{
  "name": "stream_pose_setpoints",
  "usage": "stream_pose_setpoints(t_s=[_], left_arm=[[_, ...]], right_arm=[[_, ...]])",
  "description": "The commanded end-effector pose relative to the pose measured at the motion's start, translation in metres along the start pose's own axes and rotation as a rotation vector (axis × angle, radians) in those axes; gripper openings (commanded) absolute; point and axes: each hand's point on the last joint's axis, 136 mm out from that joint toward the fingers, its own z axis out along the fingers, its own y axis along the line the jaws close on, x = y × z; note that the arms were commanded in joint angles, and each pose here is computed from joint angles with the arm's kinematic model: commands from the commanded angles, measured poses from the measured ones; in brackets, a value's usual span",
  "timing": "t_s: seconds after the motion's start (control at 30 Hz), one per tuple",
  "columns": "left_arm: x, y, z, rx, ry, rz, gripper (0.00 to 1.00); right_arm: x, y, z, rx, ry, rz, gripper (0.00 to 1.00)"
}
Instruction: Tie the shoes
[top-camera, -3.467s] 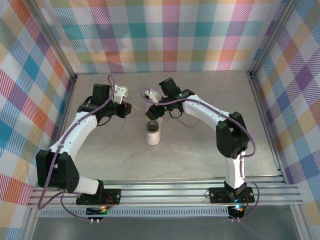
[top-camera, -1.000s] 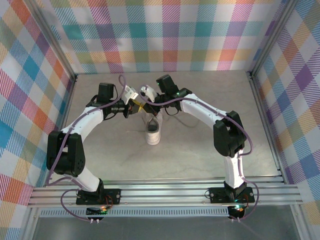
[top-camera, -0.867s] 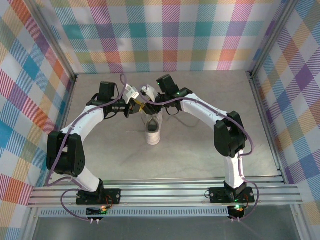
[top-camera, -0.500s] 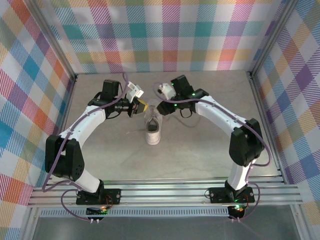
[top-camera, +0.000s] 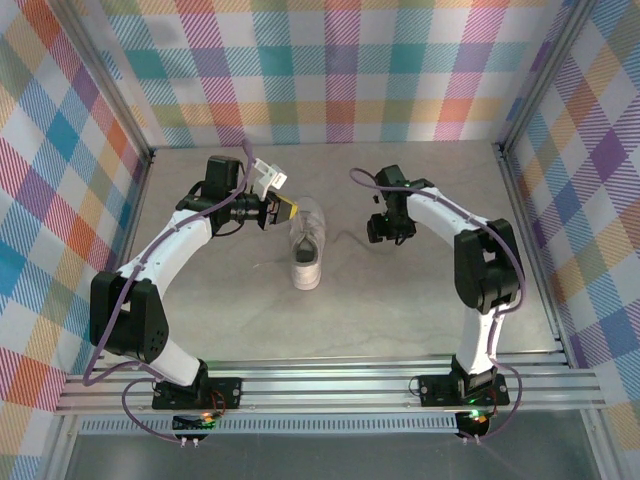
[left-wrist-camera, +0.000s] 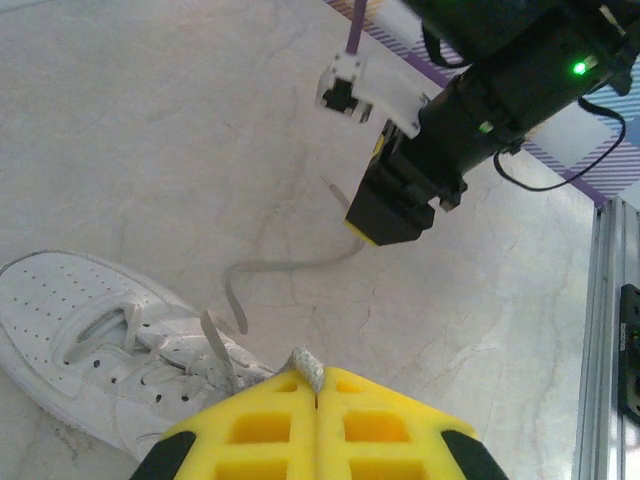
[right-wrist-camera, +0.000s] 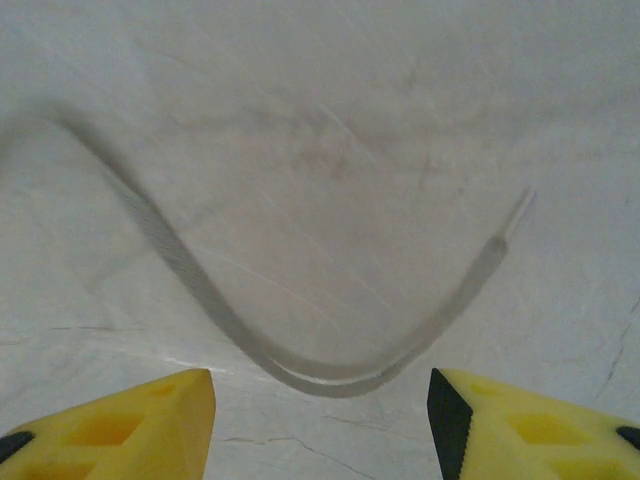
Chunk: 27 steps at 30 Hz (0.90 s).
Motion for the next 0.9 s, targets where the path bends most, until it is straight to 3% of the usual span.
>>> stream_pose_setpoints(t_s=[0.0,0.33,0.43,0.5,0.63,0.87], left_arm=[[-0.014,-0.010,0.002,0.036,-0.019,0.013,0.00],[-0.012,-0.012,0.004,0.052,-0.004,0.019,0.00],[-0.011,-0.014,0.002,0.053,0.002,0.030,0.00],[-0.010,-0.016,0.001,0.053,0.007,0.040,0.00],[-0.004,-0.019,-0.001,0.055,0.015,0.044,0.00],[0.006,-0.030,0.000,0.065,0.010,0.092,0.00]], right_arm=[[0.005,-0.022,0.001,0.074,0.044,0.092,0.60],[0.029,-0.032,0.038,0.104,0.157,0.140,0.56],[0.025,-0.027,0.043,0.075,0.141,0.123,0.40],[0.017,-0.024,0.043,0.054,0.114,0.104,0.23],[-0.016,-0.023,0.025,0.025,0.032,0.048,0.01],[-0.140,0.019,-0.077,-0.089,-0.274,-0.086,0.00]])
